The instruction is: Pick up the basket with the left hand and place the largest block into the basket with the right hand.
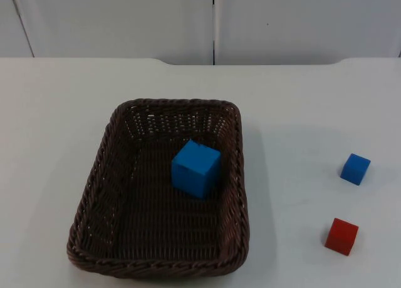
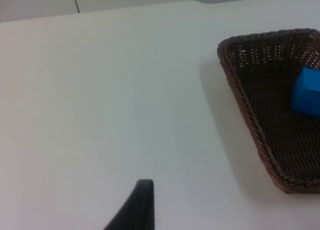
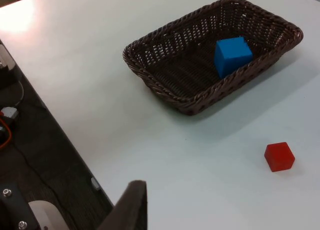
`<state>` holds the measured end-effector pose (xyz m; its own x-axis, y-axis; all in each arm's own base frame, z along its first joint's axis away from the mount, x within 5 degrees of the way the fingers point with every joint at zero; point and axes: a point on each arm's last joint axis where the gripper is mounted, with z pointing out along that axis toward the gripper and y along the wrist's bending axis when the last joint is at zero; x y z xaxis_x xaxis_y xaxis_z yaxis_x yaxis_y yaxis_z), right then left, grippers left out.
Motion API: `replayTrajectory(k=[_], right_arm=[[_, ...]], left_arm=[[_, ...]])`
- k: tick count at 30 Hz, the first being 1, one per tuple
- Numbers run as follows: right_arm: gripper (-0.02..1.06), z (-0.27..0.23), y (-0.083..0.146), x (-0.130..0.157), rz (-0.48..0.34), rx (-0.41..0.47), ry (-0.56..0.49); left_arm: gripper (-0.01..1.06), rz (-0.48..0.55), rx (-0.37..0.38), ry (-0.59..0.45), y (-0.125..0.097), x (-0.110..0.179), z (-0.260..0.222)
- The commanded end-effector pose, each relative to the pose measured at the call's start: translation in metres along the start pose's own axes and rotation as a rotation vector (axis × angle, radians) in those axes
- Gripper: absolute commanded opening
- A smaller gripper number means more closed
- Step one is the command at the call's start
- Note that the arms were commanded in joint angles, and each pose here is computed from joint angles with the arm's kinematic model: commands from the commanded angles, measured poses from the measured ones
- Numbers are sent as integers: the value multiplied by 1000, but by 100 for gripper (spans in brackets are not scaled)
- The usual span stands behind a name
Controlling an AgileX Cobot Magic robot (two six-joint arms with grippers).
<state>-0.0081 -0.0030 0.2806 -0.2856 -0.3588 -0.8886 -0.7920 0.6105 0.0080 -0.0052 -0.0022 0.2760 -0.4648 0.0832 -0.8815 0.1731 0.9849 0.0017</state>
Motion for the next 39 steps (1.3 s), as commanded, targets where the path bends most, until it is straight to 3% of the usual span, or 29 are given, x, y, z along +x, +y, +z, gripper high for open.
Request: replayTrajectory(k=[1,16,24,30,39], right_arm=[[105,0,0,1,-2,-6,-1],[105,0,0,1,-2,-6,-1],[105,0,0,1,-1,-5,-1],[105,0,0,1,-1,-5,-1],[105,1,1,0,42,80,-2]], left_arm=[[105,-2,11,0,-1,1,1],[105,-3,9,0,-1,1,1],[105,-59,-96,0,-1,1,1],[105,-63,-103,0,-1,1,1],[105,-63,-103,0,-1,1,1]])
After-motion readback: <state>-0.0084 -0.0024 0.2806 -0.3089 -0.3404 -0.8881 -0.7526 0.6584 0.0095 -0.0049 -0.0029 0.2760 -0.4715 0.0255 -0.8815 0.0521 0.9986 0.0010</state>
